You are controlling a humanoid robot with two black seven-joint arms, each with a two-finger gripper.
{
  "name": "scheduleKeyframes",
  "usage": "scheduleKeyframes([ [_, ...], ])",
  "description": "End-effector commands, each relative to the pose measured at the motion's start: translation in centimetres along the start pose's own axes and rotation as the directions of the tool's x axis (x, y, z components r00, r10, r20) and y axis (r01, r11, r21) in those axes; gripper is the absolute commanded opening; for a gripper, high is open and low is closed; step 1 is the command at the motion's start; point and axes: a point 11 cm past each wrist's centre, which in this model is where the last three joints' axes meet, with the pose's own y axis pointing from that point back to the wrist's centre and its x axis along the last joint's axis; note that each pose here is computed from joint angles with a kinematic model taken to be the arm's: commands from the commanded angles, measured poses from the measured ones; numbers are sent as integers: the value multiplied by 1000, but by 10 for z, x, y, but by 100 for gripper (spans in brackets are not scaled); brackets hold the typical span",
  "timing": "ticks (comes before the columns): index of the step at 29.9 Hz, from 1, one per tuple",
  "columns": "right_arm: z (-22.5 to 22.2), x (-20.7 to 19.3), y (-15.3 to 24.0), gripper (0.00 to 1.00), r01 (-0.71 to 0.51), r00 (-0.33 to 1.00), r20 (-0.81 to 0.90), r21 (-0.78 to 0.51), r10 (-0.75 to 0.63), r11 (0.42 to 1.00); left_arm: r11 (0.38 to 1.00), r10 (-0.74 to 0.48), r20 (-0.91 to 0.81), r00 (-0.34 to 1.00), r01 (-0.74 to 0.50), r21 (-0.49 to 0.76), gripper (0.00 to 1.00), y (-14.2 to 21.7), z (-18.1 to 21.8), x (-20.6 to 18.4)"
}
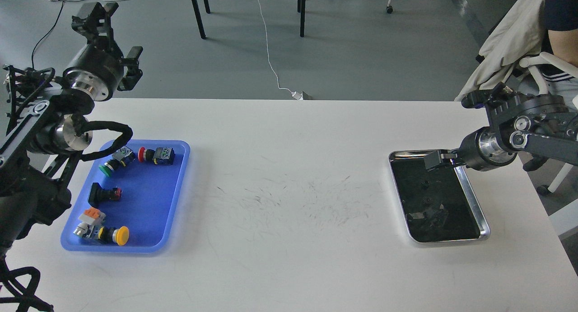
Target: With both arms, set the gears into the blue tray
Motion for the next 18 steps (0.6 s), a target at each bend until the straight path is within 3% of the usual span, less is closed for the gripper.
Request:
scheduleKeyframes([
  [1, -7, 0, -11, 90, 15, 999, -31, -18, -15, 1000, 1000, 5, 2, 1000, -5, -9, 98, 0, 2, 3],
  [18, -21, -13, -40, 79, 54, 997, -54, -33, -55, 998, 1000, 7, 2, 1000, -7, -15, 98, 1, 4, 4],
])
